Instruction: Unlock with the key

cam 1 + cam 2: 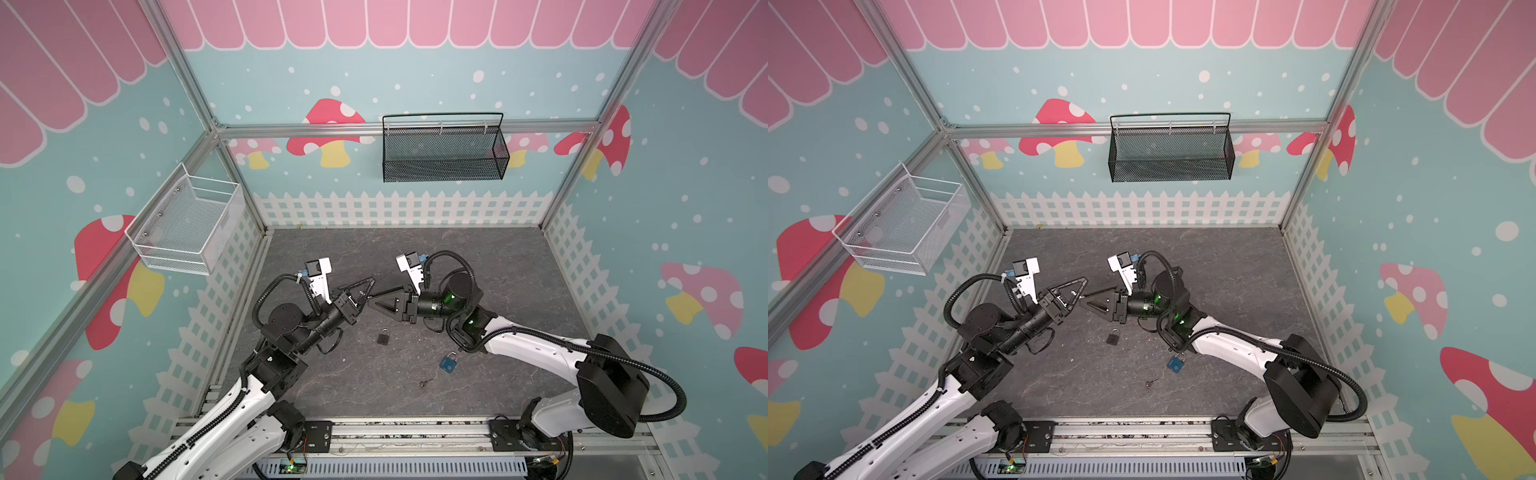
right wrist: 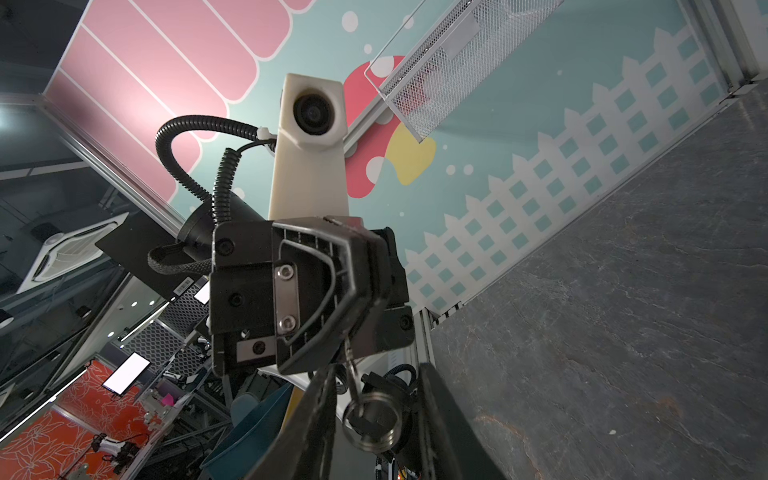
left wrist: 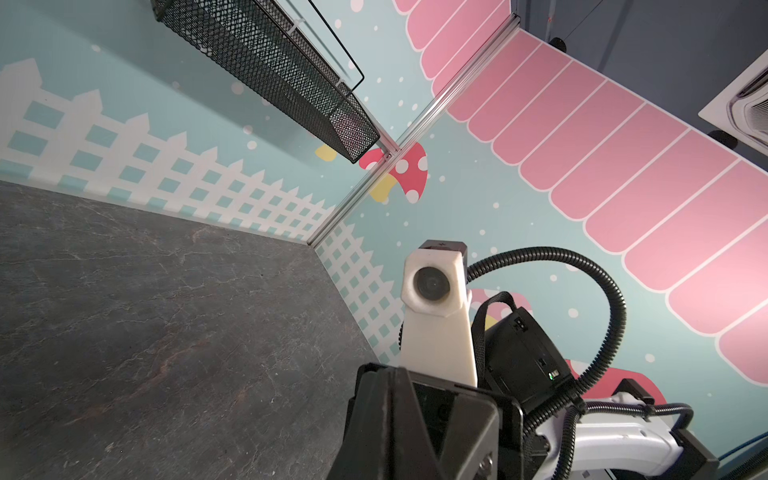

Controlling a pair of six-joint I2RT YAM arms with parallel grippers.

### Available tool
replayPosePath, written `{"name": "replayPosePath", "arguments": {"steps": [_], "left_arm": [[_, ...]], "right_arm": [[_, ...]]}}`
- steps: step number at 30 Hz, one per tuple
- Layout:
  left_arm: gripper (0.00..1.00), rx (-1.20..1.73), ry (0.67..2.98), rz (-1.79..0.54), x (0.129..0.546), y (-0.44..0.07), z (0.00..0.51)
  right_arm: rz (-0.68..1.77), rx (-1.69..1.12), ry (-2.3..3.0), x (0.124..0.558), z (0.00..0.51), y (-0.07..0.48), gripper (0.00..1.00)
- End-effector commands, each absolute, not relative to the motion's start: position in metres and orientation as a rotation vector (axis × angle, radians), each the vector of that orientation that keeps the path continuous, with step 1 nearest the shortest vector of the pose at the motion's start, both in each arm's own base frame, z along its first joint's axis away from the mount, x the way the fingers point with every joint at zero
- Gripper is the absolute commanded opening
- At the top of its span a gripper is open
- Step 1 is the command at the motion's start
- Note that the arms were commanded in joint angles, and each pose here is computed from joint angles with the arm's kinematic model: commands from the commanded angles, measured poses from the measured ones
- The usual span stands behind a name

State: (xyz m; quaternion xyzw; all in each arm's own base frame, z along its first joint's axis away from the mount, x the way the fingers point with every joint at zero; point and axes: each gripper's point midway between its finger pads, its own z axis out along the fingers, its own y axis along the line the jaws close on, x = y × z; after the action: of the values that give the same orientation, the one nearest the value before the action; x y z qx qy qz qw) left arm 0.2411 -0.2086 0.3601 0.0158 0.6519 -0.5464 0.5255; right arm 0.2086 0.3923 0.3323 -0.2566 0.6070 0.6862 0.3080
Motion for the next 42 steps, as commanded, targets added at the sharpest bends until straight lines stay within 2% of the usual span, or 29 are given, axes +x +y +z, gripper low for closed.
{"name": "replayPosePath", "arguments": {"steps": [1,11,14,19,27,29,31,34,42], "left_arm": [[0.00,0.061,1.537,-1.305,0.241,-0.209,0.364],[0.00,0.038,1.534,-1.286,0.246,-0.207,0.364],[0.00,0.037,1.528,-1.287,0.246,-0.206,0.367],[0.00,0.032,1.529,-1.286,0.246,-0.206,0.366],[0.00,0.020,1.551,-1.261,0.247,-0.203,0.364],[0.13,0.035,1.581,-1.240,0.245,-0.203,0.362],[0.20,0.046,1.604,-1.230,0.243,-0.202,0.361],[0.24,0.059,1.628,-1.234,0.240,-0.201,0.360],[0.27,0.068,1.687,-1.290,0.242,-0.202,0.352]], "right_arm": [[1.841,-0.692,1.547,0.207,0.347,0.393,0.31],[1.827,-0.682,1.553,0.208,0.344,0.391,0.14],[1.826,-0.676,1.556,0.208,0.343,0.390,0.06],[1.827,-0.674,1.549,0.208,0.346,0.390,0.00],[1.815,-0.673,1.559,0.208,0.346,0.389,0.00],[1.809,-0.684,1.569,0.207,0.346,0.389,0.00],[1.801,-0.690,1.578,0.207,0.345,0.388,0.00],[1.792,-0.693,1.593,0.208,0.344,0.385,0.00],[1.779,-0.718,1.612,0.207,0.346,0.377,0.00]]}}
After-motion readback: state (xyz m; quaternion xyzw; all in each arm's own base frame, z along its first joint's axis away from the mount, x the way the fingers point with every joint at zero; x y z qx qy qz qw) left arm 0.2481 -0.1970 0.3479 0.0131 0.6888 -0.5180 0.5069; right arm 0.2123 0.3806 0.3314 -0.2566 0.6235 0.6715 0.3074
